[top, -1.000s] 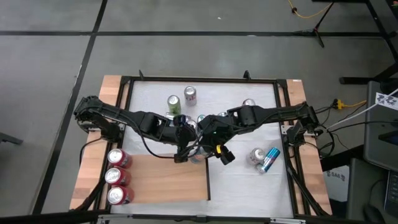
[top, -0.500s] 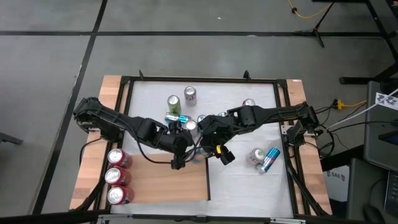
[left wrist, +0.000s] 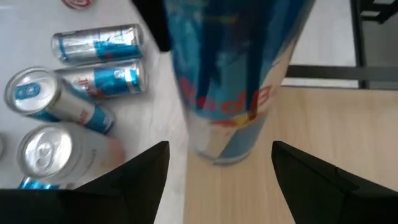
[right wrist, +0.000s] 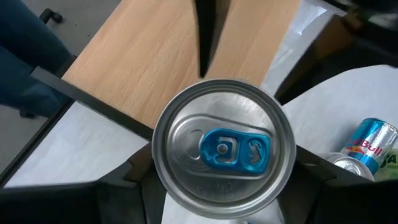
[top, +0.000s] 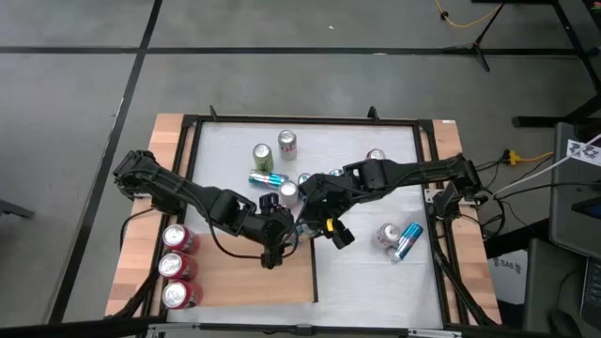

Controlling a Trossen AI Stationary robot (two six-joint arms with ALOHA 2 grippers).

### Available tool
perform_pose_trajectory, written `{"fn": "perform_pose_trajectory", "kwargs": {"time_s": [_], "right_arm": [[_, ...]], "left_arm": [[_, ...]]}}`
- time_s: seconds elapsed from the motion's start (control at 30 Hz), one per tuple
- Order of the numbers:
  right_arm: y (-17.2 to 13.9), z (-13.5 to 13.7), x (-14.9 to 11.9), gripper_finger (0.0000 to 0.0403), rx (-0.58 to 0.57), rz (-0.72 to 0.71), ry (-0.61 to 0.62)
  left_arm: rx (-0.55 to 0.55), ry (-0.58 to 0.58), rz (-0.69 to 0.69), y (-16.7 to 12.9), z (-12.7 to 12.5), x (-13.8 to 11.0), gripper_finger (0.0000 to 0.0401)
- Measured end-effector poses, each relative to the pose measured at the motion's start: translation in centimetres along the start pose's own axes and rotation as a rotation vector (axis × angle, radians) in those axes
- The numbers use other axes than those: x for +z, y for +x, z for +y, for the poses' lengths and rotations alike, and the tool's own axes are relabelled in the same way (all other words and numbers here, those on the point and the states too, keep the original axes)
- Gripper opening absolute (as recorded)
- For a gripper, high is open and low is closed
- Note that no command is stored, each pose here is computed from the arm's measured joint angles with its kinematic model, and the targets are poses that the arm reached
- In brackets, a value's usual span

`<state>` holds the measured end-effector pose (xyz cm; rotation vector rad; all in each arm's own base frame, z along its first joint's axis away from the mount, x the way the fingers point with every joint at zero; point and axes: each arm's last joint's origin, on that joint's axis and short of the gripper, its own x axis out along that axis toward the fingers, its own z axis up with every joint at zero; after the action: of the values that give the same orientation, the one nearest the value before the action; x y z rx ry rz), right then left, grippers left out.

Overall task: Place canned beverage on shelf
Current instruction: Put the blue soda can on the shelf

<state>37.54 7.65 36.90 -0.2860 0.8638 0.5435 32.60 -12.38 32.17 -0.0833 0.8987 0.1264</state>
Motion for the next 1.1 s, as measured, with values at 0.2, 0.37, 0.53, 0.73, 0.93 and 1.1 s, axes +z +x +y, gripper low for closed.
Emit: {"fn": "perform_pose_trajectory", "kwargs": {"time_s": [0.2, 0.37, 0.53, 0.73, 0.93, 1.1], "right_arm": [[0.0, 0.0, 0.0, 0.0215, -0.016, 0.004, 0.035], [0.0, -0.1, 0.0, 0.0215, -0.018, 0.004, 0.093], [0.0, -0.1, 0.0, 0.0215, -0.019, 0.003, 0.17], [0.0, -0.1, 0.0, 0.0215, -0.052, 0.007, 0.238], [0.0, -0.2, 0.1, 0.0215, -0.064, -0.008, 0.305], [0.0, -0.3, 0.3, 0.0215, -0.073, -0.026, 0.316]], "left_arm": [[-0.007, -0.022, -0.068, 0.0, -0.2, 0.6, 0.0276], [0.02, -0.064, -0.119, -0.1, -0.2, 1.0, 0.0276], [0.016, -0.117, -0.149, -0.1, -0.3, 1.3, 0.0276], [0.011, -0.145, -0.203, -0.2, -0.4, 1.7, 0.0276], [0.024, -0.151, -0.215, -0.1, -0.3, 1.9, 0.0276], [0.046, -0.135, -0.223, -0.2, -0.2, 1.9, 0.0273]]}}
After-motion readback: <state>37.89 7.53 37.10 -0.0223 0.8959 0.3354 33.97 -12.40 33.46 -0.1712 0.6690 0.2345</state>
